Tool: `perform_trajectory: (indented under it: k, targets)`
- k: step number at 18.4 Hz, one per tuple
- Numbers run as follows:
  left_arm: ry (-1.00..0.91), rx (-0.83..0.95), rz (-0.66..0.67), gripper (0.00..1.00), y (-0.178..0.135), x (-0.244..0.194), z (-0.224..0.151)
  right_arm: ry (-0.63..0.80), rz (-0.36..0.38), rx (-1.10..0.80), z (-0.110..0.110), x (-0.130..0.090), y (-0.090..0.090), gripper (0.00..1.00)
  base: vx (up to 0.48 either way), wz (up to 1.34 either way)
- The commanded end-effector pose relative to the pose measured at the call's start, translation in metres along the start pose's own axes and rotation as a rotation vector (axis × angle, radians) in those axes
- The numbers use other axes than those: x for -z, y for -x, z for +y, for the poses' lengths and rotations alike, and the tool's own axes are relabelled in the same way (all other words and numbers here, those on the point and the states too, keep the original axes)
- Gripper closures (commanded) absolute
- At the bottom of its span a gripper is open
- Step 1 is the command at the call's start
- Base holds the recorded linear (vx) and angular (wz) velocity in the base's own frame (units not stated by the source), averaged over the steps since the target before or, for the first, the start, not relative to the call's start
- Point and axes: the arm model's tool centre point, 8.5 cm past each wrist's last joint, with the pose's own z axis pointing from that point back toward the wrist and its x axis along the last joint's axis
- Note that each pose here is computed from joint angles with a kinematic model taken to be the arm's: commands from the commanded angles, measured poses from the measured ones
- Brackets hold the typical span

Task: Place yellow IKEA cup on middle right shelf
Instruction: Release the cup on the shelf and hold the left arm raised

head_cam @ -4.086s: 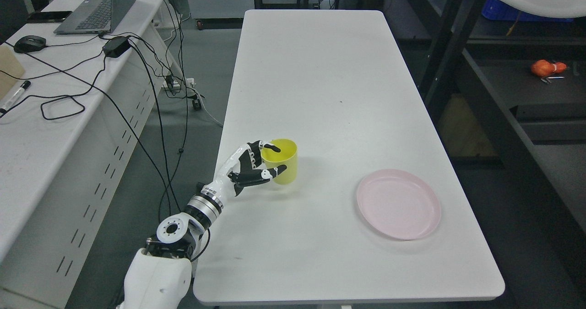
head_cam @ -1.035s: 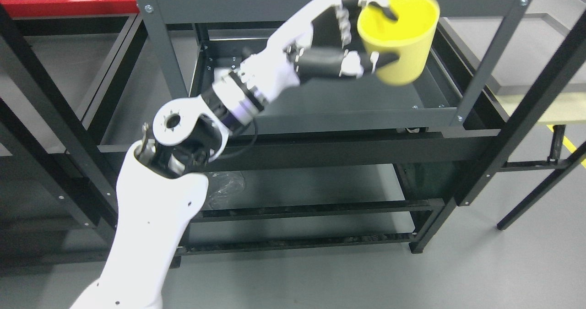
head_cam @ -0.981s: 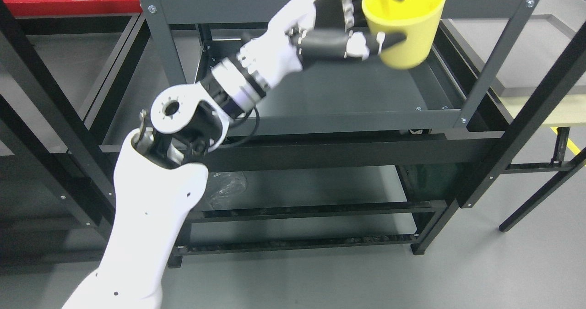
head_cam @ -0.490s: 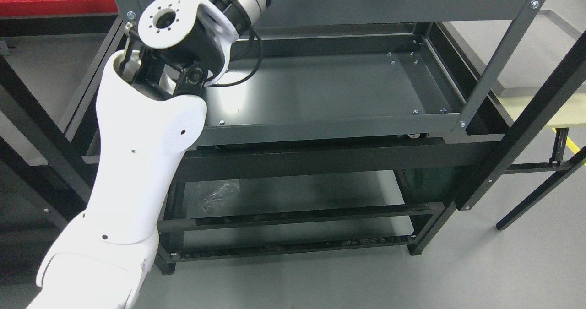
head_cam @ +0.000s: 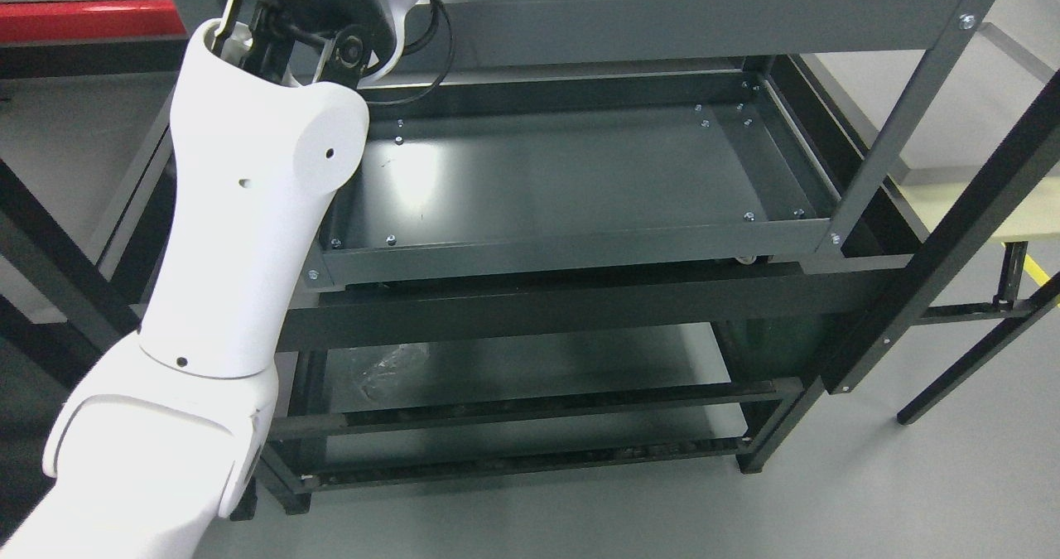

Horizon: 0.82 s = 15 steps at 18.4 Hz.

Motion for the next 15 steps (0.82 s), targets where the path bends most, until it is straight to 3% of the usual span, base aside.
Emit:
perform_trajectory:
  k: [1, 5, 15]
  targets:
    - [-0.163, -0.049, 0.211, 0.99, 0.065, 0.007, 0.063, 0.012, 0.015, 0.003, -0.01, 0.001, 0.009, 0.01, 0.084, 0.05]
    - [-0.134, 0.002, 0.247, 0.95, 0.076, 0.011, 0.05, 0.012, 0.015, 0.003, -0.01, 0.001, 0.009, 0.01, 0.088, 0.03]
    - [-0.101, 0.043, 0.298, 0.41, 0.092, 0.012, 0.039, 0.012, 0.015, 0.003, -0.01, 0.001, 0.009, 0.01, 0.025, 0.04]
